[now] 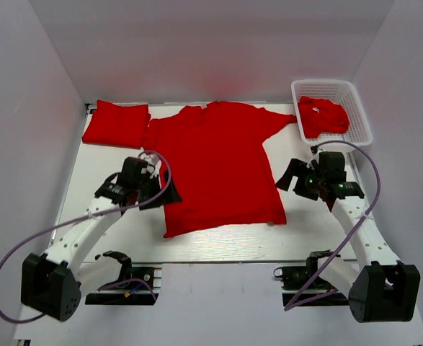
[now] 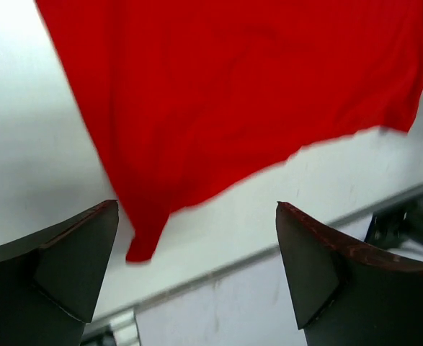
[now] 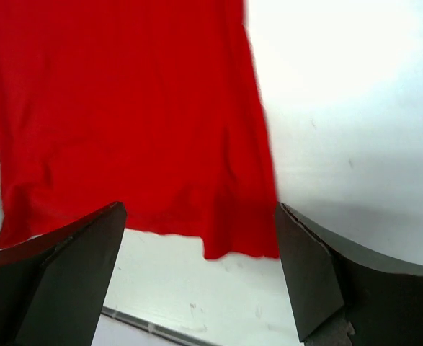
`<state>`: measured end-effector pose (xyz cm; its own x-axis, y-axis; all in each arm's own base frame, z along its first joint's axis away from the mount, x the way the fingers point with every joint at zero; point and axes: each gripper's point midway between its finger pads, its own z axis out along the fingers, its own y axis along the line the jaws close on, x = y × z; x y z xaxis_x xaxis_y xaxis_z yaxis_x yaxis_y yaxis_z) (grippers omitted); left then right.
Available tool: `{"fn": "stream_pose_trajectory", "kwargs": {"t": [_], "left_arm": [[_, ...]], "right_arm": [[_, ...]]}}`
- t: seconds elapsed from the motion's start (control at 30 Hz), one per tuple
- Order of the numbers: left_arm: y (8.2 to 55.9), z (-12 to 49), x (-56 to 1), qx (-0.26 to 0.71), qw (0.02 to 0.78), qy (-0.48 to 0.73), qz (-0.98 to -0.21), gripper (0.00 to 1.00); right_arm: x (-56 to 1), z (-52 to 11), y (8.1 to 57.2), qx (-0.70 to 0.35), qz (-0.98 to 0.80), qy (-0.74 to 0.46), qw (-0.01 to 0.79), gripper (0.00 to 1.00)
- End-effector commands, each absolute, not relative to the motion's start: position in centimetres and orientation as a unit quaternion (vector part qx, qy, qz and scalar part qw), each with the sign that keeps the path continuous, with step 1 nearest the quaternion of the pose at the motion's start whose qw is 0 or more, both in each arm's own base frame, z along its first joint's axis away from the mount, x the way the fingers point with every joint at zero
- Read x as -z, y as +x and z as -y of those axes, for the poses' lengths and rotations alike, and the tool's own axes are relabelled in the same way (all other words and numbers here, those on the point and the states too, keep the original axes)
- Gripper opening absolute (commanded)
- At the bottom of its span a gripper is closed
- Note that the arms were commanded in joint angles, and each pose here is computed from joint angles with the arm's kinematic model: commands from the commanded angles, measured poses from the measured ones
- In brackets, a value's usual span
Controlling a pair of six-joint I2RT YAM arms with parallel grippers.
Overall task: Fold and stack the t-shirts
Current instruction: Flatten out the tshirt
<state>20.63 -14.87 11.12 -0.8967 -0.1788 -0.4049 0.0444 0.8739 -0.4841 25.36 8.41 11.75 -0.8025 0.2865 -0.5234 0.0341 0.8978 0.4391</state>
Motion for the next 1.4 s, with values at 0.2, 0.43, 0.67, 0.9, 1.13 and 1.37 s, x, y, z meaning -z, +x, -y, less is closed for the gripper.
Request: {"fn": "stream_pose_trajectory", "kwargs": {"t": [0.2,0.43,0.67,0.9,1.13,1.37], "left_arm": [[39.9,17.5,-13.1,0.179,0.343,0.012,-0.922,1.0],[53.5,16.2,-7.8,0.054,0.34,-0.009,-0.939,1.0],[52.4,14.2,-1.8,0.037,0.283,-0.03,-0.958,1.0],[41.2,11.1,-0.5,0.006,0.23,-0.111,-0.967,1.0],[22.3,17.9,2.0,0.217,0.081,-0.086,-0.969,1.0],[16.2,24.3,-5.9,0.34,0.085,0.129,-0.928,1.0]], "right_arm": [[-11.4,-15.1,29.0,-0.334,-0.9,-0.019,0.28,0.89],[-6.7,-15.8,30.6,-0.298,-0.926,0.004,0.231,0.89],[-3.4,-15.7,31.6,-0.276,-0.941,0.043,0.19,0.89],[-2.5,-13.1,34.9,-0.186,-0.957,0.101,0.199,0.89],[-1.6,-11.6,38.0,-0.141,-0.963,0.113,0.201,0.89],[-3.2,-15.0,46.0,-0.189,-0.95,0.04,0.246,0.89]]}}
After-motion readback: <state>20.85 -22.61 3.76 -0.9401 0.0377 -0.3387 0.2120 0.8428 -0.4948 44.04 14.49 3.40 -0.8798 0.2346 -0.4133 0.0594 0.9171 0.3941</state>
